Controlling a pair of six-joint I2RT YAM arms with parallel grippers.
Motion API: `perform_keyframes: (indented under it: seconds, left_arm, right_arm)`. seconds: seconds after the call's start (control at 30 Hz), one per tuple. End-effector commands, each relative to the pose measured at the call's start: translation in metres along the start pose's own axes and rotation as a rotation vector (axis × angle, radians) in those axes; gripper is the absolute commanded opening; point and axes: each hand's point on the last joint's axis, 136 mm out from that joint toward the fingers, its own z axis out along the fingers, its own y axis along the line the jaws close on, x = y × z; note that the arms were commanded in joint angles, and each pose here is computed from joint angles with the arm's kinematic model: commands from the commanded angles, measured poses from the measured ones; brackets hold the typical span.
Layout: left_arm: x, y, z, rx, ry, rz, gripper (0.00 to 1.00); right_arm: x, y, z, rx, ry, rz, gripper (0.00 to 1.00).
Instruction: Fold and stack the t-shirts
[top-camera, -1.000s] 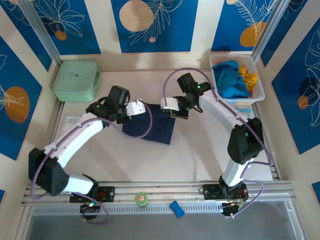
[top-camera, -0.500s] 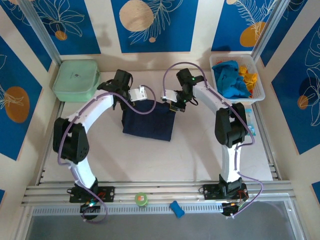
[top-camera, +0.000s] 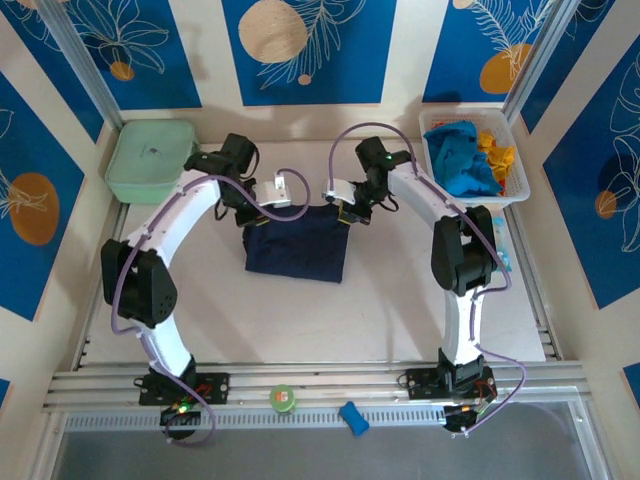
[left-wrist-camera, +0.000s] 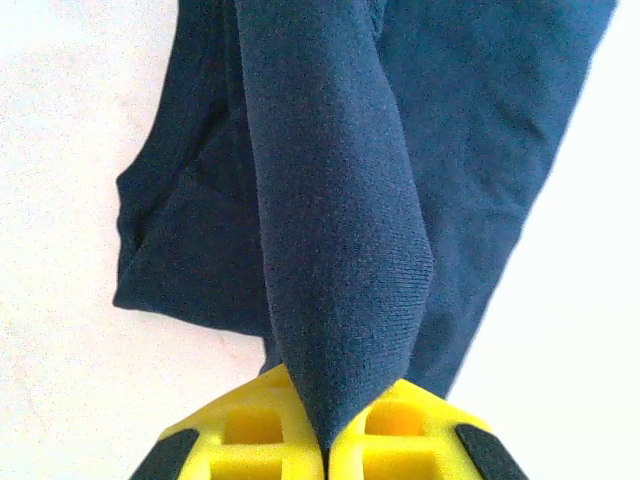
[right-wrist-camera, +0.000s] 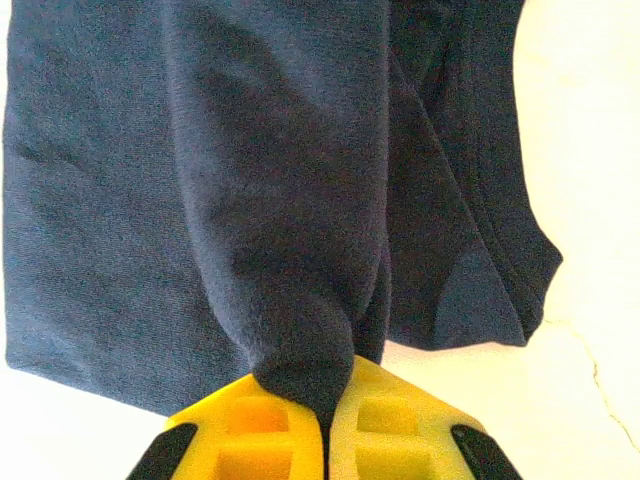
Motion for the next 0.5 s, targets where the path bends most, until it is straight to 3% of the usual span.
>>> perform_keyframes:
  seconds: [0.0, 0.23, 0.47]
  left_arm:
    - [-0.01, -0.04, -0.032, 0.096, -0.053, -0.023, 0.0]
    - [-0.018, -0.068, -0.066, 0.05, -0.12, -0.01, 0.0]
    - [0.002, -0.08, -0.04, 0.099, -0.08, -0.04, 0.0]
  right_arm:
    - [-0.014, 0.023, -0.019, -0.028, -0.056, -0.028, 0.0]
    - [-0.025, 0.058, -0.035, -0.032, -0.079, -0.065, 0.0]
    - [-0.027, 0.066, -0.034, -0.061, -0.086, -0.047, 0.0]
